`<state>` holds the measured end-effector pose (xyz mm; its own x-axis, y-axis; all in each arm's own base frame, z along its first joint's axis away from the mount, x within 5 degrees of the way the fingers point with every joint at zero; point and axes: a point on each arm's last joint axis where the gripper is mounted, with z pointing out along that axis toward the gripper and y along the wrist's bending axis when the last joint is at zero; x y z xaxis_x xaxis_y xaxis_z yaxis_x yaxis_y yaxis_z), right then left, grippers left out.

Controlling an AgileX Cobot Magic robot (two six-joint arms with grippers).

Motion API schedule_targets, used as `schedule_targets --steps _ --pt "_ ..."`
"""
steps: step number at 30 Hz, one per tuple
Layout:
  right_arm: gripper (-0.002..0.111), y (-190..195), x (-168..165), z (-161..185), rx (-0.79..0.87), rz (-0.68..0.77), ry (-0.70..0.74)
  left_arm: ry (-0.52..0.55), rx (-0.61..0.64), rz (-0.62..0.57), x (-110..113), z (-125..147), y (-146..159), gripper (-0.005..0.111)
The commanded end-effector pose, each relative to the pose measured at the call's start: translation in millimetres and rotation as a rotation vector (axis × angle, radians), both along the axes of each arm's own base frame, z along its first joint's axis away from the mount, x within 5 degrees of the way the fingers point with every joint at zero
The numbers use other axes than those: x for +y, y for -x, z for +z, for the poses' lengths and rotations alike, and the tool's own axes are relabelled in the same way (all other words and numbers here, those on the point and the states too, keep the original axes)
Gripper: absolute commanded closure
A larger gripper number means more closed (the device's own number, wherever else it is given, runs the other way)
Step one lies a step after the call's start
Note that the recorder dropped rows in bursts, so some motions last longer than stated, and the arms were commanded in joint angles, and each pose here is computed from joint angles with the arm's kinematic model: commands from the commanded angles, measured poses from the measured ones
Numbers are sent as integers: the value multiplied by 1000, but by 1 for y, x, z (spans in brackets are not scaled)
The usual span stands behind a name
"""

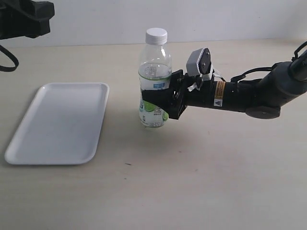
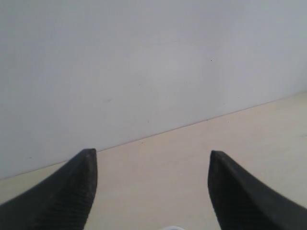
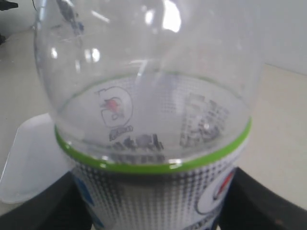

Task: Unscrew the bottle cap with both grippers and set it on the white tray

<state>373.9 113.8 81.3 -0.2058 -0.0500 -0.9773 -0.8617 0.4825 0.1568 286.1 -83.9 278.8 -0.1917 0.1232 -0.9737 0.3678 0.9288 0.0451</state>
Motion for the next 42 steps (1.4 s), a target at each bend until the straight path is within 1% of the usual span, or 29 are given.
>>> schedule_targets --steps 1,2,3,6,8,11,17,21,22,25,28,31,33,36,39,42 --pt "108 1 2 3 -67 37 25 18 -6 4 0 3 -1 42" --pt "108 2 2 5 -78 45 30 32 4 10 0 4 -1 42" --pt "108 2 2 8 -86 54 43 23 18 12 0 3 -1 42" --pt "108 4 3 20 -111 89 101 -62 84 7 -6 7 -2 42" --pt "108 4 2 26 -113 96 146 -109 97 -6 -14 15 -3 42" --pt "108 2 -1 31 -71 63 217 -166 116 -34 -32 30 0 42" --pt "108 6 -2 27 -69 110 294 -387 114 -143 -68 57 14 42" --pt "108 9 -2 25 -76 153 319 -488 63 -224 -82 71 20 42" --pt "108 9 -1 25 -77 155 320 -539 49 -256 -84 73 22 42" --pt "108 10 -1 24 -78 162 324 -630 53 -350 -88 76 26 42" --pt "108 10 -1 25 -80 164 319 -670 73 -452 -93 79 30 42" --pt "108 11 0 26 -85 175 300 -683 86 -514 -100 83 28 42" --pt "108 10 0 29 -87 175 293 -706 91 -548 -104 85 25 42" --pt "108 7 1 39 -20 166 264 -769 119 -599 -109 83 18 42" --pt "108 5 1 53 14 188 290 -808 125 -626 -114 78 12 42" --pt "108 3 -1 60 58 178 321 -856 100 -655 -118 77 6 42"
